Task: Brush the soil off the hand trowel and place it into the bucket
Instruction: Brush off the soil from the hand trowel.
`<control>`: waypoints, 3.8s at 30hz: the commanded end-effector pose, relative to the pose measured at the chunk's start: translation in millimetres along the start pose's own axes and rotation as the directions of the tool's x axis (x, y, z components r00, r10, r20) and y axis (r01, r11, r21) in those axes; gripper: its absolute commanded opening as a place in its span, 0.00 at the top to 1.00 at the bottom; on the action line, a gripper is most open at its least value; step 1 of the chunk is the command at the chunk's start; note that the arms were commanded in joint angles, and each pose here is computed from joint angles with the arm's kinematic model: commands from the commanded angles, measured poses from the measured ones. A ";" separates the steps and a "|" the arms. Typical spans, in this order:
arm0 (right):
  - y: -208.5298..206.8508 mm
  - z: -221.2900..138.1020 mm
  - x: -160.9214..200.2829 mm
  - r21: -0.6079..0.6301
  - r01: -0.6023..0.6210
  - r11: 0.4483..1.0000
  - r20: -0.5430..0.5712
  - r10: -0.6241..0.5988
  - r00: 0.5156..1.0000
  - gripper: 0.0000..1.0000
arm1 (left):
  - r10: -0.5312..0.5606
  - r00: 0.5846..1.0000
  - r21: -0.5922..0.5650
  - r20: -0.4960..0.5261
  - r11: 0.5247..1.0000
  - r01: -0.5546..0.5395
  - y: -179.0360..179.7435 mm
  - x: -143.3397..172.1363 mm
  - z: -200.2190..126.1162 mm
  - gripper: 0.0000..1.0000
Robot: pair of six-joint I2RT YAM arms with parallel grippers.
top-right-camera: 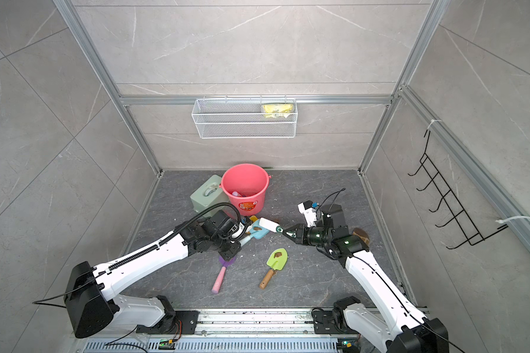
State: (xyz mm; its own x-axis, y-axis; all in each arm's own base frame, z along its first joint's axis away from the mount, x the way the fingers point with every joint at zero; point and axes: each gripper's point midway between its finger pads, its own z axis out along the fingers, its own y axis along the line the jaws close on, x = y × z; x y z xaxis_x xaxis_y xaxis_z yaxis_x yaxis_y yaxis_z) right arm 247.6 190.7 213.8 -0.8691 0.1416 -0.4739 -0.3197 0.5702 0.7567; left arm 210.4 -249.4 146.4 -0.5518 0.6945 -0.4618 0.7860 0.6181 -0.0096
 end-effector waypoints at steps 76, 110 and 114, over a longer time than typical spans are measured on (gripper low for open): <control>26.2 -4.6 6.4 -0.179 -0.050 0.983 0.042 0.059 0.997 1.00 | -0.073 0.995 -0.006 0.061 0.997 0.074 4.0 -21.6 -7.0 1.00; 17.7 13.1 9.0 -0.211 -0.090 0.973 0.035 0.100 0.994 1.00 | -0.079 0.994 0.007 0.070 0.997 0.078 2.5 -25.0 -6.7 1.00; 14.3 28.9 18.1 -0.209 -0.100 0.973 -0.003 0.102 0.995 1.00 | -0.078 0.994 0.009 0.072 0.997 0.077 2.1 -25.1 -6.0 1.00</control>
State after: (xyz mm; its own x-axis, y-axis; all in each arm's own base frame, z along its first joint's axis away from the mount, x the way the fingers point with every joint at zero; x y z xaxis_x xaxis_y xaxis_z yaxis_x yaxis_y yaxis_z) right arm 233.8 220.0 205.8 -0.9032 0.1894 -0.3852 -0.2942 0.3804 0.8768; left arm 212.9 -251.3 139.6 -0.6065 0.6596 -0.4440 0.7487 0.6617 -0.0396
